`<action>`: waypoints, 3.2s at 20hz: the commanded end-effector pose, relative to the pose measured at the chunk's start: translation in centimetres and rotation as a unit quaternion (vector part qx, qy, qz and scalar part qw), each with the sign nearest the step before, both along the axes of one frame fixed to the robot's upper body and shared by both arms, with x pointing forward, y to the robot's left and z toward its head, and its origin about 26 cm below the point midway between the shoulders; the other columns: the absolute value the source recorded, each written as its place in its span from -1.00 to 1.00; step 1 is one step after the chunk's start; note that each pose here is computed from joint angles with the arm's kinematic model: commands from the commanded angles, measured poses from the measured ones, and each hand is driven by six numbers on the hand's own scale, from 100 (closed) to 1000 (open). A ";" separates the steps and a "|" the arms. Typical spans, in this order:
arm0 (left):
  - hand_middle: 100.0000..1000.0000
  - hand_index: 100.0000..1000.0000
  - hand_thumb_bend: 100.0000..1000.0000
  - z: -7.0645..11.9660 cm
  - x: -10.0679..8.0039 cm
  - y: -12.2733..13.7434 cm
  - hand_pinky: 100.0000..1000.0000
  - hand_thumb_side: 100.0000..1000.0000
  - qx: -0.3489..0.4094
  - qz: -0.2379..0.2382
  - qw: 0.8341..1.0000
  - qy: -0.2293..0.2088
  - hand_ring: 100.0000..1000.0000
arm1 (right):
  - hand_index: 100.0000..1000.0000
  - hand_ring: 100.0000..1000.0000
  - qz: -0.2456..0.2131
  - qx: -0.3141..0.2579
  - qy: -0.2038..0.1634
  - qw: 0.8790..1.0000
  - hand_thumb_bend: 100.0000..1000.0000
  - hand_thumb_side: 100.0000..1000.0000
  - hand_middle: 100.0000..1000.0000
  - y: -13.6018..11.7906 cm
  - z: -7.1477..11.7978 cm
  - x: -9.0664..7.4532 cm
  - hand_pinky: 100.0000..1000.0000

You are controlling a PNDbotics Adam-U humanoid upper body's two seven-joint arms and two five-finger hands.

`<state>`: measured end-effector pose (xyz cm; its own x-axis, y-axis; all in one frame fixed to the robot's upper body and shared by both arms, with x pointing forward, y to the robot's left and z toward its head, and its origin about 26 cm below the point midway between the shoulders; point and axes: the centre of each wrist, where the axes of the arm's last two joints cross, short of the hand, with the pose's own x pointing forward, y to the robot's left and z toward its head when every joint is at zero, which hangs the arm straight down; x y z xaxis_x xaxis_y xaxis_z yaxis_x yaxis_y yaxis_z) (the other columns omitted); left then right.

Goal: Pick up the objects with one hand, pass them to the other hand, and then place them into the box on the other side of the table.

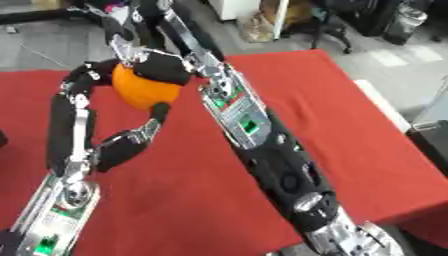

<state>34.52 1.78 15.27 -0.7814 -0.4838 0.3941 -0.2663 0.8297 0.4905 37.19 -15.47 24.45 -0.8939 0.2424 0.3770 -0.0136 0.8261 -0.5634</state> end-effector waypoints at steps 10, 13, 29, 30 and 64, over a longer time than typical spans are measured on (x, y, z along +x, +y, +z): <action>-0.86 -0.47 -1.00 1.9 0.1 -0.9 -0.68 0.04 -0.142 0.021 0.989 -0.037 -0.82 | -0.76 -0.74 0.030 0.001 0.001 1.000 -1.00 -0.19 -0.97 0.2 1.0 -0.5 -0.22; -0.89 -0.49 -1.00 2.0 0.2 -0.1 -0.71 0.04 -0.164 0.039 0.985 -0.041 -0.84 | -0.54 -0.63 0.026 0.000 0.003 1.000 -1.00 -0.17 -0.76 -0.3 1.1 -0.4 -0.12; -0.88 -0.47 -1.00 2.1 1.7 9.9 -0.65 -0.13 -0.134 0.167 0.975 -0.056 -0.82 | 0.40 0.03 -0.095 0.002 -0.077 0.993 -1.00 1.00 0.14 -8.2 4.8 -1.3 0.36; -0.88 -0.47 -1.00 2.3 1.8 11.2 -0.65 -0.15 -0.120 0.179 0.975 -0.061 -0.82 | 0.40 0.03 -0.113 0.005 -0.076 0.991 -1.00 1.00 0.14 -9.0 4.7 -1.3 0.36; 0.52 0.76 0.58 7.8 4.2 37.8 0.58 0.76 0.359 0.492 0.746 0.268 0.43 | 0.36 -0.12 -0.299 -0.020 0.136 0.944 -1.00 1.00 0.06 -23.0 -8.3 -2.3 0.34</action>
<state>39.51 39.32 19.80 0.2643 -0.9517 -0.1562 -0.0654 -0.1793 0.9816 34.90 -37.91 14.98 -0.4512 0.6800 0.5779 0.2760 0.7222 -0.6343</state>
